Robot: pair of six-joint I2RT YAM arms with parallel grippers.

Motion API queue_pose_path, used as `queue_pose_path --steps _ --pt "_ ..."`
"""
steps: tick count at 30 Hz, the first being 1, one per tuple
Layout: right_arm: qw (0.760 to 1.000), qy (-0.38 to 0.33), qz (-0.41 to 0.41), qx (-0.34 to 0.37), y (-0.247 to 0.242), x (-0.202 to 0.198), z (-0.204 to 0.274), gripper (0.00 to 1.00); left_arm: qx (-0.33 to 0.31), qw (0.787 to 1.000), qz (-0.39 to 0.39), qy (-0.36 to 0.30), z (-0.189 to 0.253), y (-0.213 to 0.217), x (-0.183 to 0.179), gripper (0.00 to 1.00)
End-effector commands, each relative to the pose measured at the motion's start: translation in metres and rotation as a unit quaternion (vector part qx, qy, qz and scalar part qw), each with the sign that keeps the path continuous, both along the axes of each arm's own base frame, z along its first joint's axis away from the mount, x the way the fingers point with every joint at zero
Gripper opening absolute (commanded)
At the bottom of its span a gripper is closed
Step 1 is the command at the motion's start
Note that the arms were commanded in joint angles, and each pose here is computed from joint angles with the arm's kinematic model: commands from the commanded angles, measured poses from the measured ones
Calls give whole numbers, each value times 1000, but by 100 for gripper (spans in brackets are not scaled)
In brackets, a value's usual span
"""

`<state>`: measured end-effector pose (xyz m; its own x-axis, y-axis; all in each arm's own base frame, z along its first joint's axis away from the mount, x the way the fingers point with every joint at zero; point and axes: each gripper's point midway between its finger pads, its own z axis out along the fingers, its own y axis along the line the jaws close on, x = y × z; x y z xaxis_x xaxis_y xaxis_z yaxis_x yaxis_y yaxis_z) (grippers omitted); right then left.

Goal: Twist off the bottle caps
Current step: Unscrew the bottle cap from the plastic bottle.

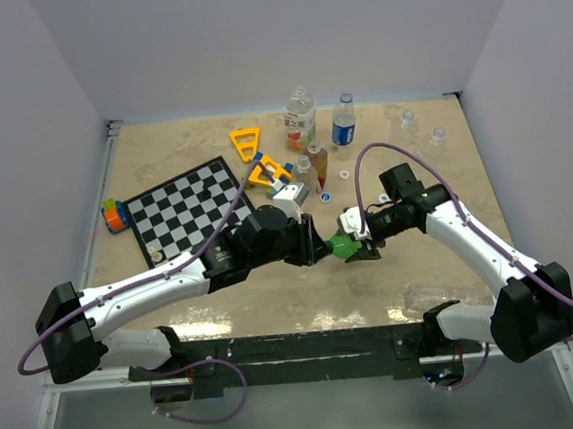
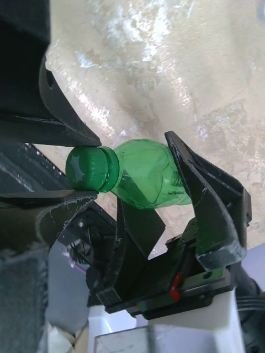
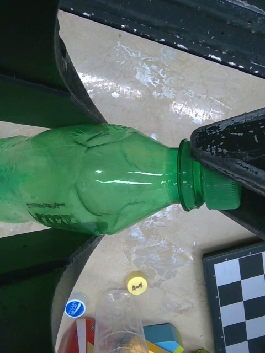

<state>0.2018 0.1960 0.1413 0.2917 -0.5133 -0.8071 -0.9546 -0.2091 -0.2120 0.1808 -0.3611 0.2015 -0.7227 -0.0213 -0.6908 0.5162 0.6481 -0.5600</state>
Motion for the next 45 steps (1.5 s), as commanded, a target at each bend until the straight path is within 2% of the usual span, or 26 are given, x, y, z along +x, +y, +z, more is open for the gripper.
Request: queue_pose_path --steps 1,3,4,6,8,10,13,14,20,24,27,30,32,33,39,45 --pt "1000 2 2 -8 -2 -3 -2 0 -43 994 88 42 26 5 16 0" --pt "1000 3 2 -10 -2 -3 -3 0 -45 994 96 34 29 10 18 0" --pt "1000 4 1 -9 -2 -3 -3 0 -45 994 94 27 30 11 18 4" --pt "1000 5 2 -9 -2 -3 -3 0 -48 995 82 8 35 13 16 22" --pt "1000 3 2 -9 -2 -3 -3 0 -52 998 44 -6 38 11 7 47" --pt "1000 4 2 -9 -2 -3 -3 0 -44 998 20 -26 42 13 3 66" --pt "1000 4 2 -9 -2 -3 -3 0 -20 998 6 -60 43 24 2 83" --pt "1000 4 1 -9 -2 -2 -3 0 -11 998 1 -68 41 28 1 85" --pt "1000 4 1 -10 -2 -2 -4 0 38 989 -48 -134 30 54 -10 92" --pt "1000 5 1 -10 -2 -2 -4 0 40 972 -108 -205 33 64 -23 93" --pt "1000 5 1 -10 -2 -2 -4 0 36 932 -160 -322 46 71 -29 93" --pt "1000 5 2 -11 -2 -2 -5 0 35 879 -191 -435 52 75 -31 94" --pt "1000 6 2 -11 -2 -2 -5 0 46 842 -211 -494 52 75 -31 94" --pt "1000 7 2 -11 -2 -3 -5 0 50 831 -217 -510 51 73 -30 94" --pt "1000 7 1 -13 -2 -2 -6 0 94 807 -258 -522 30 55 -19 94" --pt "1000 7 2 -12 -2 -2 -6 0 88 787 -284 -541 22 38 -18 92"
